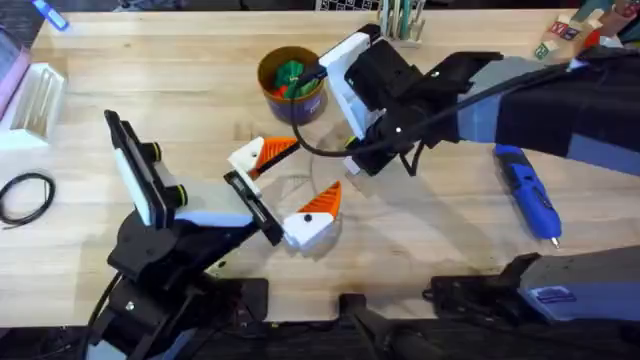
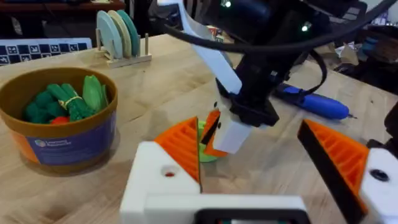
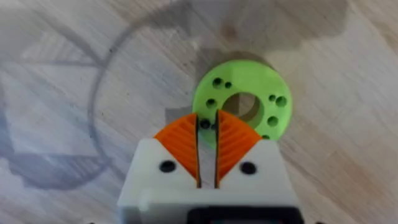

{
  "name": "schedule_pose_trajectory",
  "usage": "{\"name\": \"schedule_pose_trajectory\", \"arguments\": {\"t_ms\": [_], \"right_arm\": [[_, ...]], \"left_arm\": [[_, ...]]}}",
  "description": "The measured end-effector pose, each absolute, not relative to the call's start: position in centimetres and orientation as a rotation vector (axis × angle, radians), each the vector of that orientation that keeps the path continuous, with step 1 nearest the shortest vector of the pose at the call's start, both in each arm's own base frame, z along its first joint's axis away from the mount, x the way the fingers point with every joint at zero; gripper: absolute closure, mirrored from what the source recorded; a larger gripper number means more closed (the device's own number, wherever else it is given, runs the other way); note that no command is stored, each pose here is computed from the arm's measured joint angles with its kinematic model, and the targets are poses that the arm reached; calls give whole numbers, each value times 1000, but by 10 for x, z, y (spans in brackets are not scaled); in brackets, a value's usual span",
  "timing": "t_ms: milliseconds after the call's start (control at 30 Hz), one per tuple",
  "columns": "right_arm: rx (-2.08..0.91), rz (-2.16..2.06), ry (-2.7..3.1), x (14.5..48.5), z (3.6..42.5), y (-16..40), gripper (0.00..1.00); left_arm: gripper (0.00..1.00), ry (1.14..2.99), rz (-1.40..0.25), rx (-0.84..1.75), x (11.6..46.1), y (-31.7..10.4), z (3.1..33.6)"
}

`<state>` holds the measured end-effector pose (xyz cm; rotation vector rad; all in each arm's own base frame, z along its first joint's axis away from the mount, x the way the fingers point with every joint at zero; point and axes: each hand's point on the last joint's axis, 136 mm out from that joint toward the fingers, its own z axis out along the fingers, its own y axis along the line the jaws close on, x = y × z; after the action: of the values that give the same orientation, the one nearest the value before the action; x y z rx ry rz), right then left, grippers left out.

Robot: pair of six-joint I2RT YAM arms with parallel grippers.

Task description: Pick up the gripper from the table and insert it into the empty holder that is missing its gripper. Then pick up a screw, insert it into the mounting hole, and use the screwdriver to tighten it. Finally, clean up the table by picking up the vegetable and placing it into the bucket.

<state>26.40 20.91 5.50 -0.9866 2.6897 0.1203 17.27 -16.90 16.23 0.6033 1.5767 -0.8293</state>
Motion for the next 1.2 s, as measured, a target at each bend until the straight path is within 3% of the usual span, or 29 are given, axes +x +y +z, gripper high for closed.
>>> {"name": "schedule_pose_trajectory", "arguments": {"t_ms": [100,533,933,1200], "right_arm": [[-985,121,2687,265,55,210,986],[-970,62,2674,274,74,207,994],[-972,145,2573,276,183,216,994],[-1069,487,2318,263,266,285,994]], "left_arm": [[44,1577,-830,604,173,-169,162],[46,1577,-830,604,173,-169,162],[45,1562,-803,630,173,-169,162],[44,1558,-796,637,173,-169,162]]}}
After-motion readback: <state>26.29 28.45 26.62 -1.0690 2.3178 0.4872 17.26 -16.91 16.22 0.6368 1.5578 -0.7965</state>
